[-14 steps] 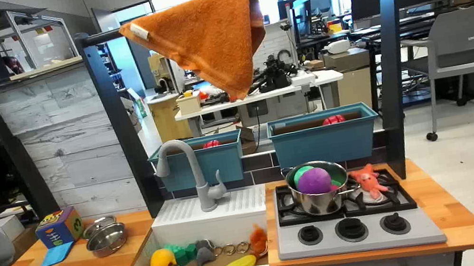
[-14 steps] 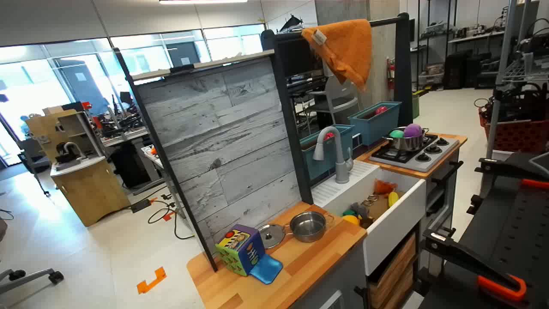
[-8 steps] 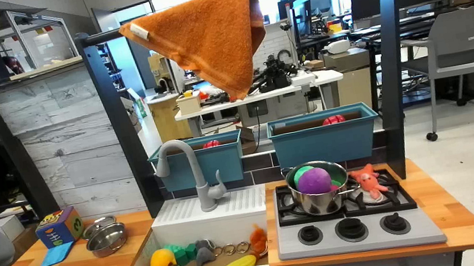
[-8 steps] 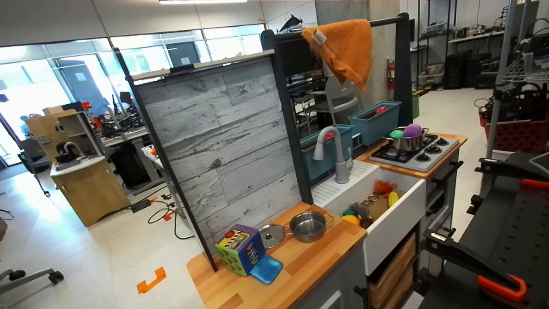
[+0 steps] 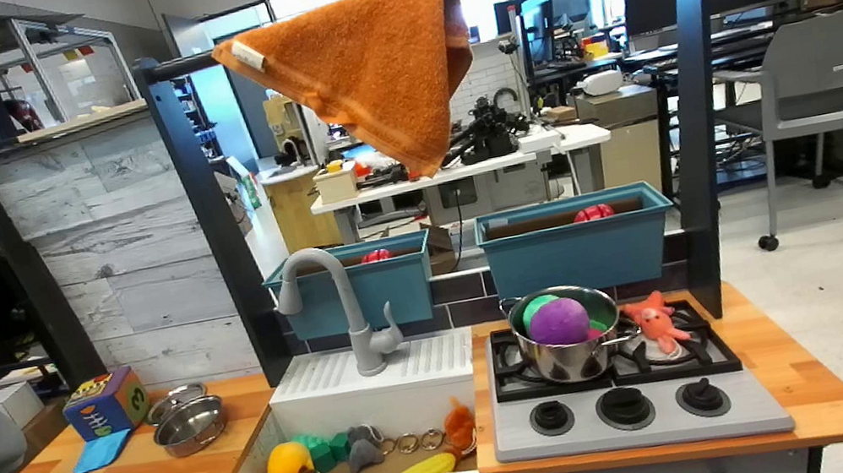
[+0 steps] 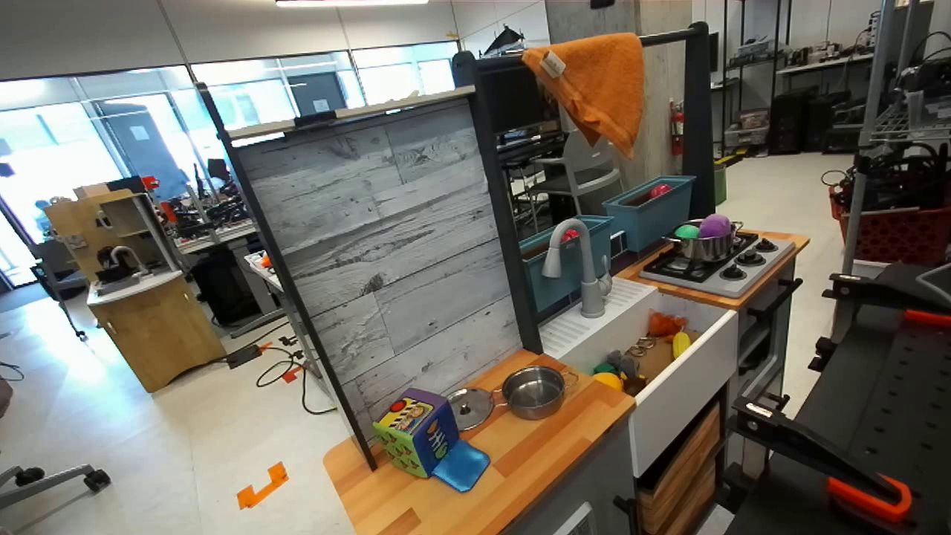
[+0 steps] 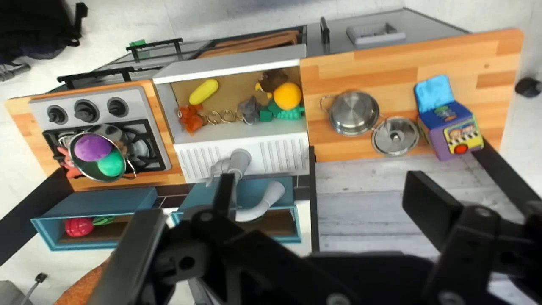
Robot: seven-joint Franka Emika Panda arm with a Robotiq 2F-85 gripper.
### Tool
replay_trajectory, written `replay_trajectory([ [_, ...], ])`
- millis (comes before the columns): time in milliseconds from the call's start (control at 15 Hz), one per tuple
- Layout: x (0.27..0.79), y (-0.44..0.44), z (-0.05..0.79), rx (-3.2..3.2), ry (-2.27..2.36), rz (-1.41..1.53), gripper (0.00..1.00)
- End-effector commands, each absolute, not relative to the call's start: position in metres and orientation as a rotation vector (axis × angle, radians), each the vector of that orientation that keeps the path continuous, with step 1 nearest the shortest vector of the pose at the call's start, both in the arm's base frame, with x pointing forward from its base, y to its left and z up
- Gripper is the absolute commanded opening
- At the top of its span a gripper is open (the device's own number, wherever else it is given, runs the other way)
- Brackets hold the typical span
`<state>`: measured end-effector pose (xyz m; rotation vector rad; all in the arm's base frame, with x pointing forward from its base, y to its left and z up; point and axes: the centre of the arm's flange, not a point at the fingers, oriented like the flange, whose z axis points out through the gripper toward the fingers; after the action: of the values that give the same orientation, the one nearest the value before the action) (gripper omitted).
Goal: Remove the brown towel from the black railing
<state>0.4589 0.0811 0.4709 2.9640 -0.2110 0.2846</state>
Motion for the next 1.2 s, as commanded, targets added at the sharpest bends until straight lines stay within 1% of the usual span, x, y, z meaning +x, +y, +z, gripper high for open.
replay_trajectory([
  [0, 0.503, 0.056, 0.473, 2.999, -0.441, 0.452, 1.00],
  [267, 0.541, 0.006, 0.494, 3.028, -0.748, 0.530, 1.00],
  [600, 0.572, -0.072, 0.530, 3.036, -1.139, 0.634, 1.00],
  [800, 0.600, -0.108, 0.533, 3.006, -1.387, 0.658, 1.00],
  [1133, 0.671, -0.149, 0.515, 2.968, -1.743, 0.610, 1.00],
])
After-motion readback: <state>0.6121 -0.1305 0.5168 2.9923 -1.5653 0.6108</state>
